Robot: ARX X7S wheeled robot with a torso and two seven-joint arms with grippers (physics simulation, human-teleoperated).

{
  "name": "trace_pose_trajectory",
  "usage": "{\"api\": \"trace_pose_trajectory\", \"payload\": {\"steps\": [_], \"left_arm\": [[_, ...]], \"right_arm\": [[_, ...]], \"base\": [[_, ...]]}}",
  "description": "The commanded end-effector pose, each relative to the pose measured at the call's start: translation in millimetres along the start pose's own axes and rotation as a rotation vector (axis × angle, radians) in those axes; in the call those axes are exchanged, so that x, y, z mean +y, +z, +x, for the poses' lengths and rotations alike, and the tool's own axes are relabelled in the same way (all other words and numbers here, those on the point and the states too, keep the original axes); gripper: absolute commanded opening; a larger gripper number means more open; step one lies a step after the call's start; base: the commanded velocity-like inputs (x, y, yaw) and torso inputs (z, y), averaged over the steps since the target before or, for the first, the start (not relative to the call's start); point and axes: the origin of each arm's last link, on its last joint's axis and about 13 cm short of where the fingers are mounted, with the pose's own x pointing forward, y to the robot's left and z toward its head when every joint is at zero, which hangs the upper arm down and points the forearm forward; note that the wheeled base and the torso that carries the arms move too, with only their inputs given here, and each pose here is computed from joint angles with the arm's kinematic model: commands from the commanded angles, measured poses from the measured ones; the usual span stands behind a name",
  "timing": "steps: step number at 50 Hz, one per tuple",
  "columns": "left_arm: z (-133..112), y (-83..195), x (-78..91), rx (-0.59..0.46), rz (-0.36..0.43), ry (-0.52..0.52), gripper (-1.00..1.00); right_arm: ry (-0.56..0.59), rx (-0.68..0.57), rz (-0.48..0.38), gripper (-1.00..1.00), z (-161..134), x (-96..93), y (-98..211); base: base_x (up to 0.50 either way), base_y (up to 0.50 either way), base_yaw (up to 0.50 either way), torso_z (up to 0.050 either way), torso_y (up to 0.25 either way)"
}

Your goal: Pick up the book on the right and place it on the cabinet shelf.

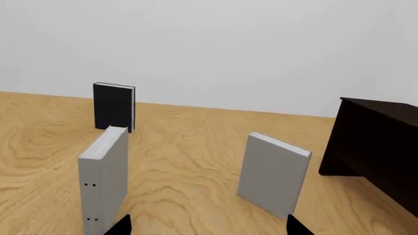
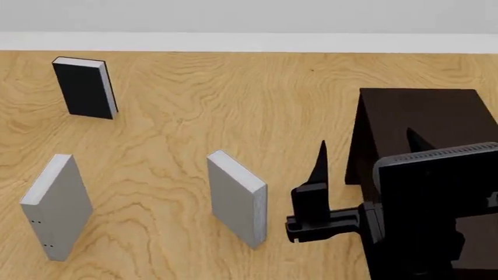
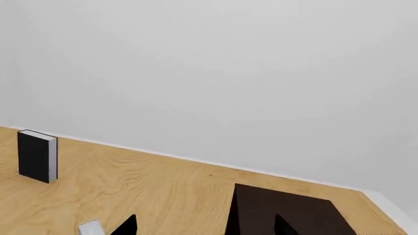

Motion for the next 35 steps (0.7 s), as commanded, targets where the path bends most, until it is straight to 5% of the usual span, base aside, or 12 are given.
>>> {"api": "trace_pose_trajectory", "payload": {"steps": [1,35], "left_arm": [[0.2,0.3,0.6,-0.001,0.000,0.000,1.00],[1.6,1.3,1.4,0.001,0.002,0.000,1.00]], "right_arm": [[0.008,-0.004,-0.012,1.00,-0.5,1.9,-0.1],[0.065,-0.027,-0.036,1.00,1.6,5.4,1.4]], "base": [[0.00,0.01,0.00,0.000,0.000],[0.15,-0.06,0.00,0.000,0.000]]}}
